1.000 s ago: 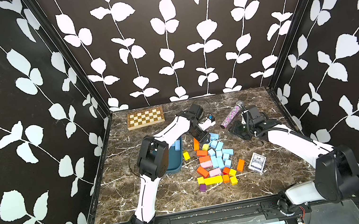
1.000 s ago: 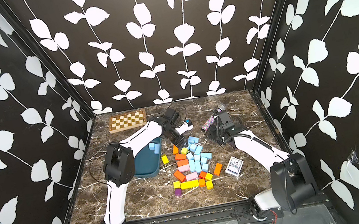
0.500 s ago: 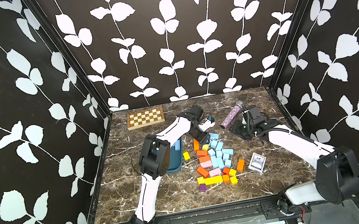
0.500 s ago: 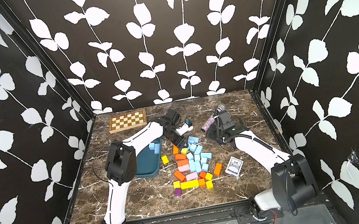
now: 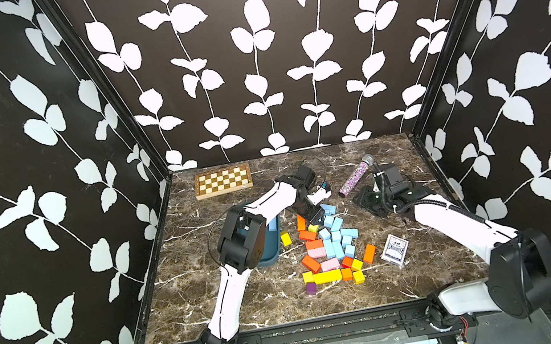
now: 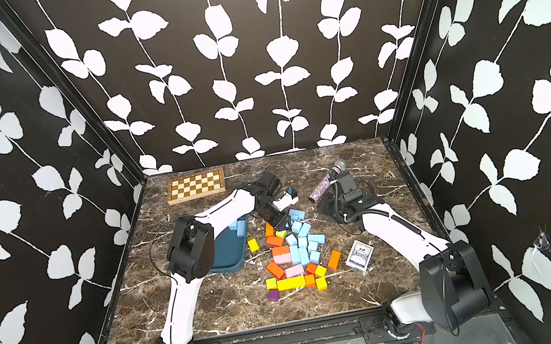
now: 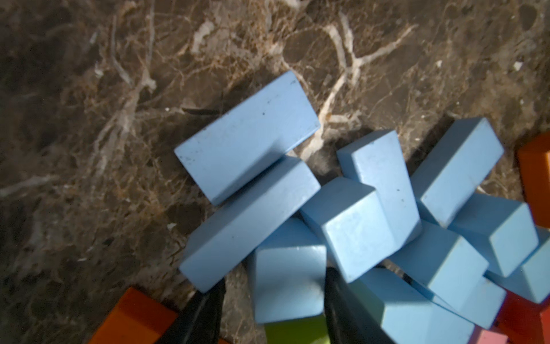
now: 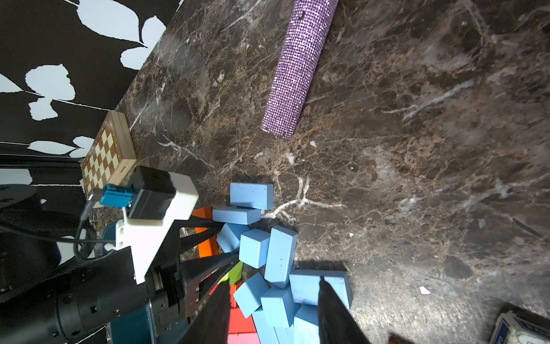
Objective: Pick out the blue building blocks
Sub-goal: Pick up the building block from the center of the board, then place the building block in the storage box.
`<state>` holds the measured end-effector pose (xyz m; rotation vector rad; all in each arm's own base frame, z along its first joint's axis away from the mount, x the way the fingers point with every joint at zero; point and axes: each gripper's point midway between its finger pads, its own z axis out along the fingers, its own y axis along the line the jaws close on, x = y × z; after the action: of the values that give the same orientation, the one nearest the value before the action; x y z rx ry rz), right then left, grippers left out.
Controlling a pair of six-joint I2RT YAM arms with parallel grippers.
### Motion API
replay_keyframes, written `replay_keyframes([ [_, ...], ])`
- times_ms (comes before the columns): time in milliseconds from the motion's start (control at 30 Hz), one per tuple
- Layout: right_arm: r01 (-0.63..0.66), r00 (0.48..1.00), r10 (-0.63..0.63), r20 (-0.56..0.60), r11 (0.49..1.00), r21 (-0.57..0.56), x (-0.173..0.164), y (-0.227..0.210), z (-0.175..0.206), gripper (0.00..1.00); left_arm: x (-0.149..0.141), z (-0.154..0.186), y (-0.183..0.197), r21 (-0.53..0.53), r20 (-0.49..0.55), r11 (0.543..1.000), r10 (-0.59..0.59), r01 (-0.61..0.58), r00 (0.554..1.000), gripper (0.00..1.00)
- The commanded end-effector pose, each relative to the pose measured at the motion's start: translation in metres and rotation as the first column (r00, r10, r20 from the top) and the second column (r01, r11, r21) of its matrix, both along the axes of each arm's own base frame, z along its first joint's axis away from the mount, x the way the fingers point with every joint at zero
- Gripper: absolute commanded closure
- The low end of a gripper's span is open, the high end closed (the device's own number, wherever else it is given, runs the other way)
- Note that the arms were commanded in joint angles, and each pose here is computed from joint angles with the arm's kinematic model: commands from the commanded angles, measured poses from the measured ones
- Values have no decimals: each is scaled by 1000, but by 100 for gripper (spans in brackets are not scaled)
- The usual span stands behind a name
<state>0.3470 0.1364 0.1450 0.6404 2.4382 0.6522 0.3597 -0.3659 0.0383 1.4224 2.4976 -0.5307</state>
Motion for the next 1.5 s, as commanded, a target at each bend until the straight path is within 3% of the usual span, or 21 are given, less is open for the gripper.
replay_keyframes([
  [0,22,1000,-22,22,1000,7,-1,-2,4,54,7,6,-4,-3,30,1000,13,-13,999,55],
  [233,12,1000,-12,23,1000,-2,-4,-3,5,54,16,25,-12,-34,62,999,23,-21,998,71],
  [500,-8,1000,7,13,1000,6,-3,10,9,55,4,68,-5,-89,102,996,18,-8,995,84],
  [667,-23,998,24,60,1000,-18,3,37,19,55,8,96,34,-158,69,981,126,-113,990,86],
  [833,-46,993,48,107,999,-17,9,73,28,55,14,109,94,-147,61,952,281,-270,958,86],
  [933,-72,990,75,123,997,-25,13,92,32,55,10,108,136,-97,46,921,383,-377,923,84],
  [1133,-93,982,96,161,995,-25,18,119,36,55,8,80,210,-36,-21,800,599,-600,800,85],
  [1467,-109,981,114,158,993,-35,10,129,30,55,3,37,218,27,-96,753,656,-657,749,81],
])
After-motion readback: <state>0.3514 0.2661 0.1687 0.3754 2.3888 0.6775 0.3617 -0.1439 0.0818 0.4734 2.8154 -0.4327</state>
